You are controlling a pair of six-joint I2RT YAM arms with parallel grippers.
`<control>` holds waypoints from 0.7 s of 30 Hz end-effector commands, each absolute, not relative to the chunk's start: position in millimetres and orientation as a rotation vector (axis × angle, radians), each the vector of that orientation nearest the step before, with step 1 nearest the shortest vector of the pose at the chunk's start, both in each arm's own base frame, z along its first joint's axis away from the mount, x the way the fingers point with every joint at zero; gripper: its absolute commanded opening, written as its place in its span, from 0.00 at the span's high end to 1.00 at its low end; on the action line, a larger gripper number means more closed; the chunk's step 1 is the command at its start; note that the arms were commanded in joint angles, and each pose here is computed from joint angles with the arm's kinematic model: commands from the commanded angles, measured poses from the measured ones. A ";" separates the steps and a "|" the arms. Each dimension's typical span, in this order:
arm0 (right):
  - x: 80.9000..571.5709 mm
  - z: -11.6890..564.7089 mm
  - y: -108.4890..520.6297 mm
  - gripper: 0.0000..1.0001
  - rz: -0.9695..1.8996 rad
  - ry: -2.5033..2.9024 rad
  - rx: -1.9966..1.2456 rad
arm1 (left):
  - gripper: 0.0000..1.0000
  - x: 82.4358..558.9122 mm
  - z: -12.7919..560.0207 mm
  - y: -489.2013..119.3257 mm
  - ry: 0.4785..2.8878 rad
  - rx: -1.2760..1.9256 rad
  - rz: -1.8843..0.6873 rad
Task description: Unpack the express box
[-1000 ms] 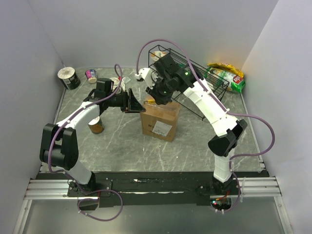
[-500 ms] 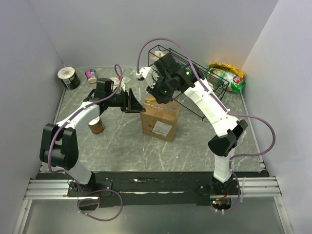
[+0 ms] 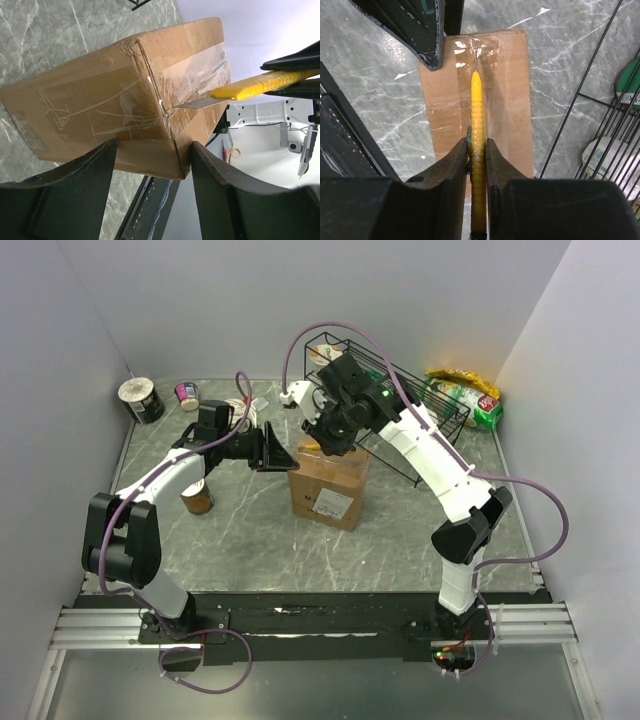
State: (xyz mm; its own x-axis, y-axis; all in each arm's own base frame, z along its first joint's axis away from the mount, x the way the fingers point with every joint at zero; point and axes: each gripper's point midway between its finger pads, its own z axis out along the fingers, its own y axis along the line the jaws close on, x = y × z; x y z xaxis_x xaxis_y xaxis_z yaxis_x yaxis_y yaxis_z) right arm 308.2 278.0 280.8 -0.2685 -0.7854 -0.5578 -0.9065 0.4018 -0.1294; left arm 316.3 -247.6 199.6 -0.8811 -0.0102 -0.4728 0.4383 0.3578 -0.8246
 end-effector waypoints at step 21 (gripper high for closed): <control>238.8 263.8 200.3 1.00 0.252 2.353 -1.577 | 0.36 323.2 93.8 -228.5 2.547 0.218 -1.192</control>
State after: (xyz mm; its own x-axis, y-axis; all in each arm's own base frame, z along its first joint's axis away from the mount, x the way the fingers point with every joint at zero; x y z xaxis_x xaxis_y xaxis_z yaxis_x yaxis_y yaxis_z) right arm 301.9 257.8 277.0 -0.2664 -0.7906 -0.5513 -0.9054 0.4015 -0.1382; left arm 319.4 -252.7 198.9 -0.8801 -0.0012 -0.4748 0.4448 0.3480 -0.8253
